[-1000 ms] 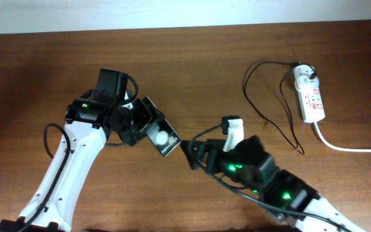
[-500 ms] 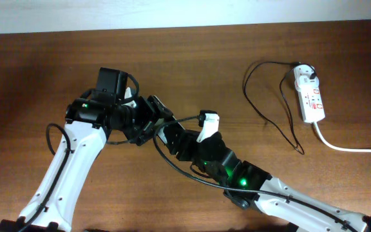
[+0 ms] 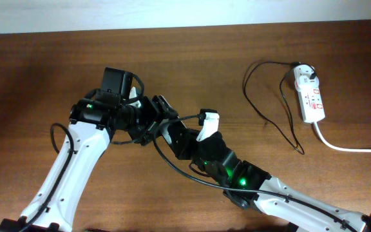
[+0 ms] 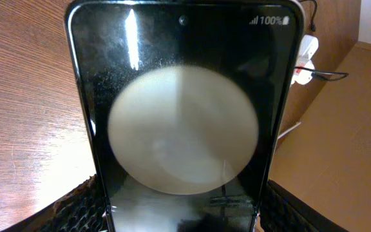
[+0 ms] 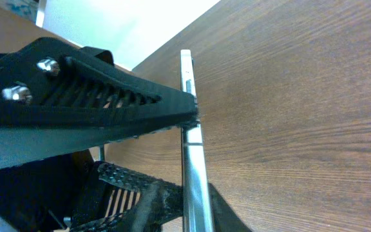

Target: Plug charger to phone and switch on socket

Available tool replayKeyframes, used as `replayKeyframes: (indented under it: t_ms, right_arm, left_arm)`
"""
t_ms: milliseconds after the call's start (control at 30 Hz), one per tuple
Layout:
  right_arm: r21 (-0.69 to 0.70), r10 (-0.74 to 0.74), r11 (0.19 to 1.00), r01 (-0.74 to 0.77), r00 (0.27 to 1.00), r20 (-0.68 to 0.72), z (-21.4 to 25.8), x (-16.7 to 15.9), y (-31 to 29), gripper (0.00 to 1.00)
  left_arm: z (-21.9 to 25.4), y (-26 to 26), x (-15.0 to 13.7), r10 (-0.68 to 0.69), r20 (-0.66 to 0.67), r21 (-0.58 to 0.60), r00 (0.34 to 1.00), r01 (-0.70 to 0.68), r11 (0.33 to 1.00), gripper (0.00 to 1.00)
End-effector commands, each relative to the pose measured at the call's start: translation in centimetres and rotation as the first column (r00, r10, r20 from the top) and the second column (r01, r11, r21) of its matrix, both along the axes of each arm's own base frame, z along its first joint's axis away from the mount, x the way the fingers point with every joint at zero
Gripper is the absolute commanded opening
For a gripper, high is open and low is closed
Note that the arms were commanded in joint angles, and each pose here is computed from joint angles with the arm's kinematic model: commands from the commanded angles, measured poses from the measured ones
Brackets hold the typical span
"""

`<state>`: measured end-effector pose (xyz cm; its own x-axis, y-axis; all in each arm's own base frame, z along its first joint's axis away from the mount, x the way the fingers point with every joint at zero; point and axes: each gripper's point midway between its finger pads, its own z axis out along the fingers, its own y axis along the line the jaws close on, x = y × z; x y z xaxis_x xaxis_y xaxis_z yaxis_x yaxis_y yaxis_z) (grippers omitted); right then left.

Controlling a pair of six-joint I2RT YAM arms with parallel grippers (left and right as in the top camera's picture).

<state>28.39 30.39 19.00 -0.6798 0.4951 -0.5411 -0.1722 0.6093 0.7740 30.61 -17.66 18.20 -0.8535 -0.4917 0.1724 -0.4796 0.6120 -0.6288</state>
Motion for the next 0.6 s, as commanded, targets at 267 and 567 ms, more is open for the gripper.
replayKeyframes:
  t_ms: [267,567]
  right_arm:
    - [0.006,0.002,1.000,-0.002,1.000,0.014,0.5,0.1,0.3,0.04]
    - [0.076,0.016,0.997,-0.016,1.000,0.001,2.1,0.9,-0.8,0.04]
  left_arm:
    - [0.5,-0.4,-0.1,-0.008,-0.006,-0.032,1.000,0.007,0.999,0.91]
    - [7.1,4.9,-0.5,-0.060,0.332,-0.044,0.941,0.079,0.996,0.99]
